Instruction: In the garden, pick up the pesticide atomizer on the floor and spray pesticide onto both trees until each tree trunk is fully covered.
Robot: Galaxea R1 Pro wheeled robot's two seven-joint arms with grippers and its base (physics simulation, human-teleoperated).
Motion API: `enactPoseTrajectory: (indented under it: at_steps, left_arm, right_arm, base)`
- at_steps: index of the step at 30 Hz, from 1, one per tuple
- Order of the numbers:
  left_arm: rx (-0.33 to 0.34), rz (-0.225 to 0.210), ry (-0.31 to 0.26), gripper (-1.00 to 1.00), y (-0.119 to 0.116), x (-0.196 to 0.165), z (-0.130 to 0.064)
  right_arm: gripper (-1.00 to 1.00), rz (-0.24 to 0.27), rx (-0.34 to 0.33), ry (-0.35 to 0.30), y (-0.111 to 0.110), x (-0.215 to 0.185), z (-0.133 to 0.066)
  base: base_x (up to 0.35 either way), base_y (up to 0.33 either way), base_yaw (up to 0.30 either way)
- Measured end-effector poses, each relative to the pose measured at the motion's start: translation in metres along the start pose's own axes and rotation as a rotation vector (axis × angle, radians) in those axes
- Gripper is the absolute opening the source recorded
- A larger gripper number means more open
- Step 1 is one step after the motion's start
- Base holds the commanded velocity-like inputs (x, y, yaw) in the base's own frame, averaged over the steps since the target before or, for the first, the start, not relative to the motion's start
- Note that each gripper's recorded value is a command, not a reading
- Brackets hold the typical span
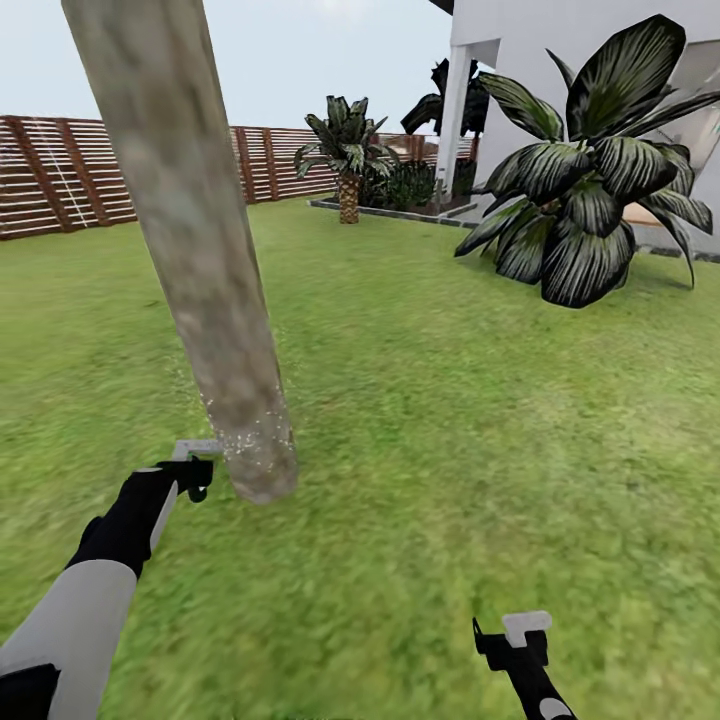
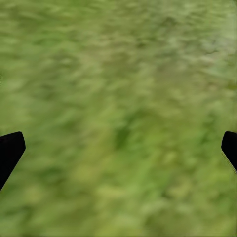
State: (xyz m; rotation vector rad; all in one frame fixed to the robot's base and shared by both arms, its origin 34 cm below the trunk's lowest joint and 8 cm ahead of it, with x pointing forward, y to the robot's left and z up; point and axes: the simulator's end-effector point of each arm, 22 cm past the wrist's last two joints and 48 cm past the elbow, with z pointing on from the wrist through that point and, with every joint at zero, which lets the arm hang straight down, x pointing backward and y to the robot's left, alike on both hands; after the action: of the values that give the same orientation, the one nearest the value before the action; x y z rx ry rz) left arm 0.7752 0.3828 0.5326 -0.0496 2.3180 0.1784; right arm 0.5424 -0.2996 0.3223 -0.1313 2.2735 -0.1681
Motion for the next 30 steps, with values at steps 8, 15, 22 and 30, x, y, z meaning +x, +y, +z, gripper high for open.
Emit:
enactPoseTrajectory:
  at_steps: [8,15,22,30]
  left_arm:
    - [0.003,0.000,-0.001,-1.00,-0.0019,-0.0003,-0.0002]
    - [0.000,0.000,-0.003,-1.00,-0.0002,-0.0010,-0.0016]
    - [-0.001,-0.001,-0.007,-1.00,0.0012,-0.0027,-0.0020]
    - [-0.006,-0.011,-0.009,-1.00,0.0041,-0.0028,-0.0022]
  right_arm:
    - [1.00,0.000,0.000,-0.001,-0.0003,-0.0005,-0.0001]
    - [1.00,0.000,0.001,-0.005,-0.0007,-0.0027,-0.0003]
    - [1.00,0.000,0.001,-0.005,-0.0006,-0.0028,-0.0003]
    - [1.00,0.001,0.000,-0.005,0.0007,-0.0026,-0.0005]
  base:
    - [0.021,-0.273,-0.035]
    - [0.000,-0.274,-0.130]
    - [0.000,-0.274,0.024]
    - [0.000,-0.274,0.255]
